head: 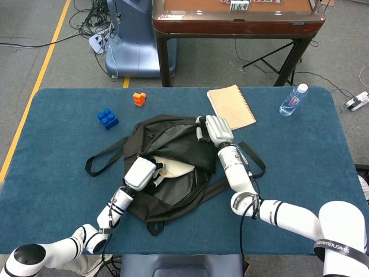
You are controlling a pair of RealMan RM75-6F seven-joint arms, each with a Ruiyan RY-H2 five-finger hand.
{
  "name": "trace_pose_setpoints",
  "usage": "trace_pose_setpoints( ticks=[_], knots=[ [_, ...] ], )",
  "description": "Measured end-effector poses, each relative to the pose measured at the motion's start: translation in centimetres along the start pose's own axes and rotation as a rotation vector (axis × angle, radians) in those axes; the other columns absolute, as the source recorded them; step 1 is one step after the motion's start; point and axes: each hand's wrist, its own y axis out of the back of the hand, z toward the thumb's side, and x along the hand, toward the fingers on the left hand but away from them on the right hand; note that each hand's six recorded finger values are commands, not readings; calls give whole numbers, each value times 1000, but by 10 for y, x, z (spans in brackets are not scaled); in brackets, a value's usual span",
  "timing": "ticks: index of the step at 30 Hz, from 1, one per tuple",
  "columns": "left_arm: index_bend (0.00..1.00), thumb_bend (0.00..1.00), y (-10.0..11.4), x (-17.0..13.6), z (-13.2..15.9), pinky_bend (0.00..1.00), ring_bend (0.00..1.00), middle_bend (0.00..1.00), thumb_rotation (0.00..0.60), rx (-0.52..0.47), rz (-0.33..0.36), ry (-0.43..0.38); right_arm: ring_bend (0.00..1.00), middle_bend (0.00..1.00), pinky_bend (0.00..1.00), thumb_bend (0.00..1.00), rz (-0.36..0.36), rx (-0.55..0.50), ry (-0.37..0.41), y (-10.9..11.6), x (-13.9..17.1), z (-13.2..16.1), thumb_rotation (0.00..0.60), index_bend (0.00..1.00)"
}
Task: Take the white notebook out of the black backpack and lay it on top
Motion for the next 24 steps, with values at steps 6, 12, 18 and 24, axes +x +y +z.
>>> trace_pose_setpoints(
  ticks=[6, 12, 18, 24],
  knots=[
    [744, 544, 5, 1, 0, 467, 632, 771, 600, -35, 37, 10, 348, 480, 391, 566, -3, 1, -11, 0, 0, -5, 600, 697],
    [745, 547, 22, -7, -8, 467, 633, 773, 600, -65, 86, 11, 348, 482, 391, 566, 2, 5, -24, -2, -1, -13, 600, 698],
    [745, 547, 48, -19, -26, 467, 634, 773, 600, -118, 155, 29, 348, 482, 391, 566, 12, 9, -23, -6, -1, -14, 600, 698],
    [745, 547, 72, -32, -41, 467, 634, 773, 600, -168, 217, 57, 348, 482, 391, 566, 27, 25, -21, -12, -1, -14, 600, 698]
  ],
)
